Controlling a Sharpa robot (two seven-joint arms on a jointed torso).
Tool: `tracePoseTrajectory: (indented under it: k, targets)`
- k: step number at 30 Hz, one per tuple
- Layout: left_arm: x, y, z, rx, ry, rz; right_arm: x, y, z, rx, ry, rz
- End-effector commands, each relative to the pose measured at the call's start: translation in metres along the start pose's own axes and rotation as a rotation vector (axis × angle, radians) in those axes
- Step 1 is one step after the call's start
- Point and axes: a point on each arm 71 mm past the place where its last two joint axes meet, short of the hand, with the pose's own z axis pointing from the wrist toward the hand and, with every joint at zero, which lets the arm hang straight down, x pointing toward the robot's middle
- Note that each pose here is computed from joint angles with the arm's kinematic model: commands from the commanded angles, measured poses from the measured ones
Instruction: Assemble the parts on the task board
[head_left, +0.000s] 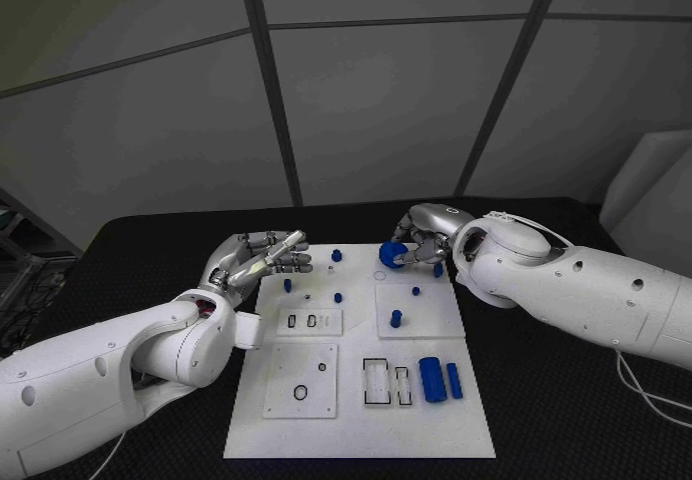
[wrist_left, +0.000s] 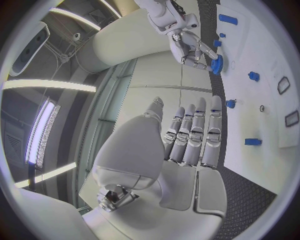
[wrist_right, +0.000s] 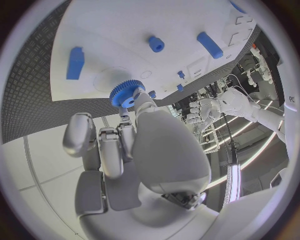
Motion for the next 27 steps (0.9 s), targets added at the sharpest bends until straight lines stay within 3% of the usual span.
tracePoseTrajectory:
  k: [1, 13, 27]
  targets:
    - [-0.0016, -0.0017, -0.0004, 0.009, 0.009, 0.003, -0.006, 0.013, -0.002, -0.041, -0.074, -0.018]
    - [-0.0191, -0.0033, -0.0039, 0.012, -0.028, 0.025, -0.003, 0.069, 0.009, -0.173, -0.131, -0.079]
    - [-0.0253, -0.0048, -0.0061, 0.012, -0.038, 0.032, 0.018, 0.099, 0.029, -0.209, -0.090, -0.095]
